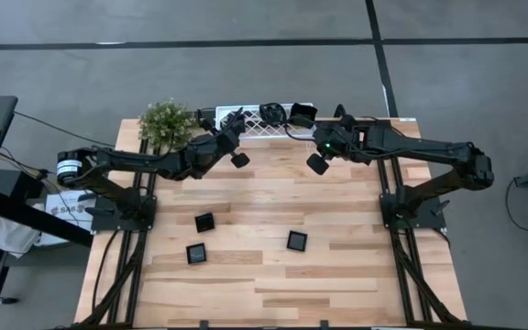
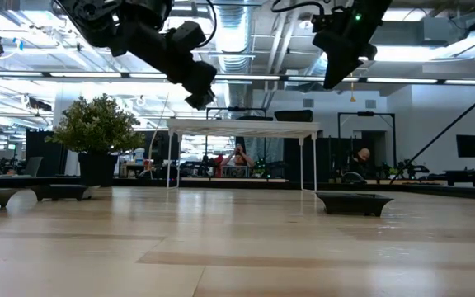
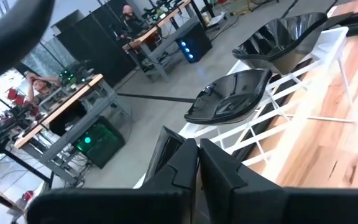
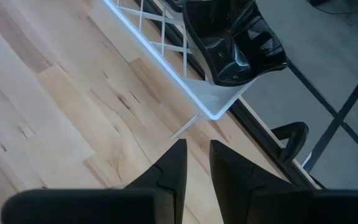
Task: Pick & Place Mini shaped plates
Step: Stack the black square plate on top of the black square plate on the shelf
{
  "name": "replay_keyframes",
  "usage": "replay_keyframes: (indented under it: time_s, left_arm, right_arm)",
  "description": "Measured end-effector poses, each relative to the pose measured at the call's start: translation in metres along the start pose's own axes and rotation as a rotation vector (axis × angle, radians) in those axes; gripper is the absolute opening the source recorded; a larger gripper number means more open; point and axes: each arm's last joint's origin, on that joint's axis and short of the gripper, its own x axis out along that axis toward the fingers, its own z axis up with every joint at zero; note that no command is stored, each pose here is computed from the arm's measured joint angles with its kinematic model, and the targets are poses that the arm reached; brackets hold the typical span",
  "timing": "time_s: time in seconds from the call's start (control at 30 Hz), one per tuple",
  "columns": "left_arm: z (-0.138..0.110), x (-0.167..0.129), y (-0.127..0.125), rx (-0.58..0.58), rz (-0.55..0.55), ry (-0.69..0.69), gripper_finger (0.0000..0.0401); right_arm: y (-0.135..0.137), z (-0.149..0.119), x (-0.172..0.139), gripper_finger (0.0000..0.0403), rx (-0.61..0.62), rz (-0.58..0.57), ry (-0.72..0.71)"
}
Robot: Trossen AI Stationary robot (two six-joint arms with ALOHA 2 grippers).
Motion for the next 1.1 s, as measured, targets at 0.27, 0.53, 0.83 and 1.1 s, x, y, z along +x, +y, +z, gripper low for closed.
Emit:
replay_keyframes:
  time_s: [0.27, 0.53, 0.83, 1.1]
  left_arm:
    - [-0.0018, 0.0008, 0.0029, -0.18, 0.073, 0.033, 0.0011]
    - [-0.0071, 0.0003, 0.0035, -0.192, 0.156, 0.102, 0.0011]
    - [-0.0067, 0.0005, 0.0026, -0.207, 0.125, 0.089, 0.001]
    - [-0.0061, 0.0013, 0.003, -0.25, 0.105, 0.074, 0.001]
  right_arm:
    - [-0.0001, -0.0001, 0.0, 0.0064, 0.0, 0.0, 0.001]
    - [0.0, -0.0001, 0.0, 0.0064, 0.01, 0.001, 0.001]
    - [0.0001, 0.0004, -0.0001, 0.0064, 0.013, 0.002, -0.004]
    - [0.0002, 0.0004, 0.0, 0.0064, 0.013, 0.002, -0.004]
